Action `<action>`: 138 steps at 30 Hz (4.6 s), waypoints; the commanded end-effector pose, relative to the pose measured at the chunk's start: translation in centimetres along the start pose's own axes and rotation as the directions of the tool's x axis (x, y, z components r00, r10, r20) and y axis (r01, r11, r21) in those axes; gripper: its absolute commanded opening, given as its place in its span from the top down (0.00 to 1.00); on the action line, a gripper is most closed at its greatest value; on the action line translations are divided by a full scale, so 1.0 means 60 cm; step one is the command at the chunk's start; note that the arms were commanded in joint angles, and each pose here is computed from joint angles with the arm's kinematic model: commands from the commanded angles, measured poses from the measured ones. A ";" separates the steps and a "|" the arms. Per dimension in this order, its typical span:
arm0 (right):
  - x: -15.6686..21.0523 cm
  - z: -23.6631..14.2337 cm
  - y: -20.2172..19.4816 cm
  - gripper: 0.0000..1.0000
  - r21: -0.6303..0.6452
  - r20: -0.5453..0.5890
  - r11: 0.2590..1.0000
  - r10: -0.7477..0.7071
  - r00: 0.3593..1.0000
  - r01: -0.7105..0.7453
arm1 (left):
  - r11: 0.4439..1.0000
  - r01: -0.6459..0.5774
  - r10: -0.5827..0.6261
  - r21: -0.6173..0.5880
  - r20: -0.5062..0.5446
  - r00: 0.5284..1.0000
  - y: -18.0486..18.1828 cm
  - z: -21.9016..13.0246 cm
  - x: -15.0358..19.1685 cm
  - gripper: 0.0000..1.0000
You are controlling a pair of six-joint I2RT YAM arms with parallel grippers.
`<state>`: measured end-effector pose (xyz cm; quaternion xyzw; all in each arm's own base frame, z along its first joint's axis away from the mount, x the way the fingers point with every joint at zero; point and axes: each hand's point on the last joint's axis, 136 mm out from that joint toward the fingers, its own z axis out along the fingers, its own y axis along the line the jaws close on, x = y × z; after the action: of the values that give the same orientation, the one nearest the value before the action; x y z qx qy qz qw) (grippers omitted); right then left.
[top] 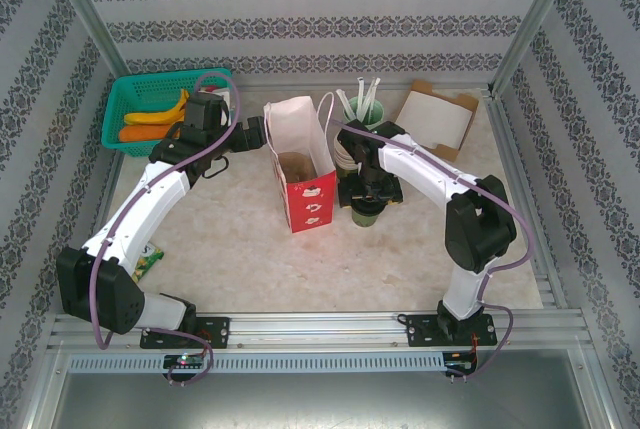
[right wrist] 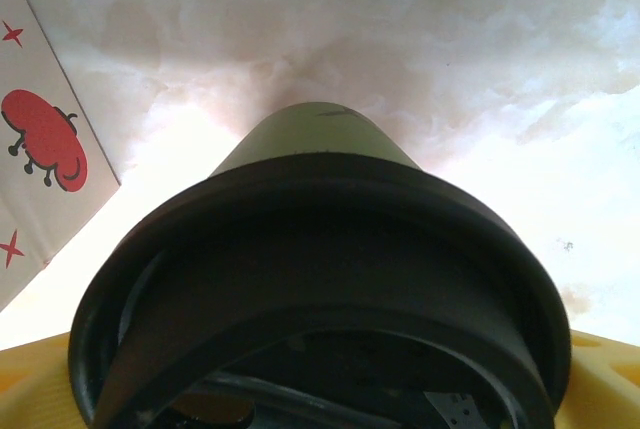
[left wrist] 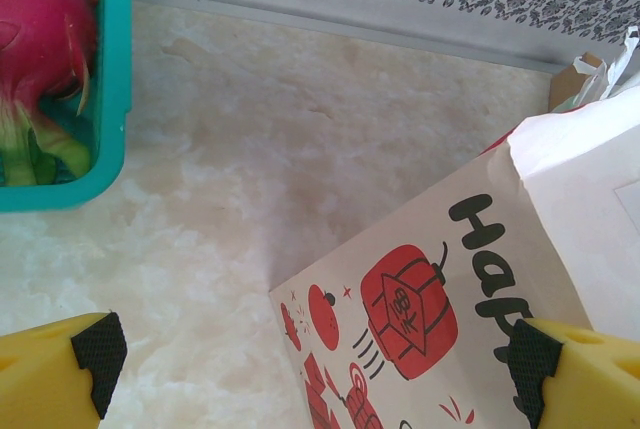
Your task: Pack the takeout coffee
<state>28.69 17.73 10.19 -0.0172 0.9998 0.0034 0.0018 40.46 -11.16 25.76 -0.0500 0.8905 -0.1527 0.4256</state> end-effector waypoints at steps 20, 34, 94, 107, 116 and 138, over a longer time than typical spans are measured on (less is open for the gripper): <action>0.006 0.014 -0.013 0.06 0.022 -0.032 1.000 0.008 0.999 -0.007 | 0.999 -0.018 0.018 -0.027 0.000 1.000 0.012 -0.003 0.001 0.00; 0.003 -0.005 -0.021 0.23 0.009 -0.001 1.000 -0.005 1.000 0.005 | 1.000 -0.008 0.009 -0.026 0.059 0.998 0.011 -0.018 -0.019 0.01; 0.142 -0.145 -0.095 0.48 -0.027 0.052 0.998 -0.057 0.997 0.058 | 0.813 -0.317 0.424 0.488 -0.124 0.897 -0.142 0.085 -0.059 0.96; 0.162 -0.276 -0.106 0.48 -0.076 0.151 0.995 -0.046 0.987 0.058 | 0.897 0.024 0.112 0.441 -0.281 0.953 -0.162 0.042 -0.022 1.00; 0.159 -0.353 -0.069 0.49 -0.145 0.220 0.980 -0.099 0.971 0.133 | 0.938 0.140 -0.031 0.316 -0.326 0.945 -0.175 0.030 -0.004 1.00; 0.095 -0.411 0.061 0.50 -0.246 0.382 0.919 -0.200 0.902 0.308 | 0.934 0.169 -0.053 0.314 -0.347 0.936 -0.205 0.021 0.025 0.99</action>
<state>22.54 20.72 34.97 -0.1384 0.9595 0.1733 0.1737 40.81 -22.96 26.18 -0.0053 0.9152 -0.3157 0.2503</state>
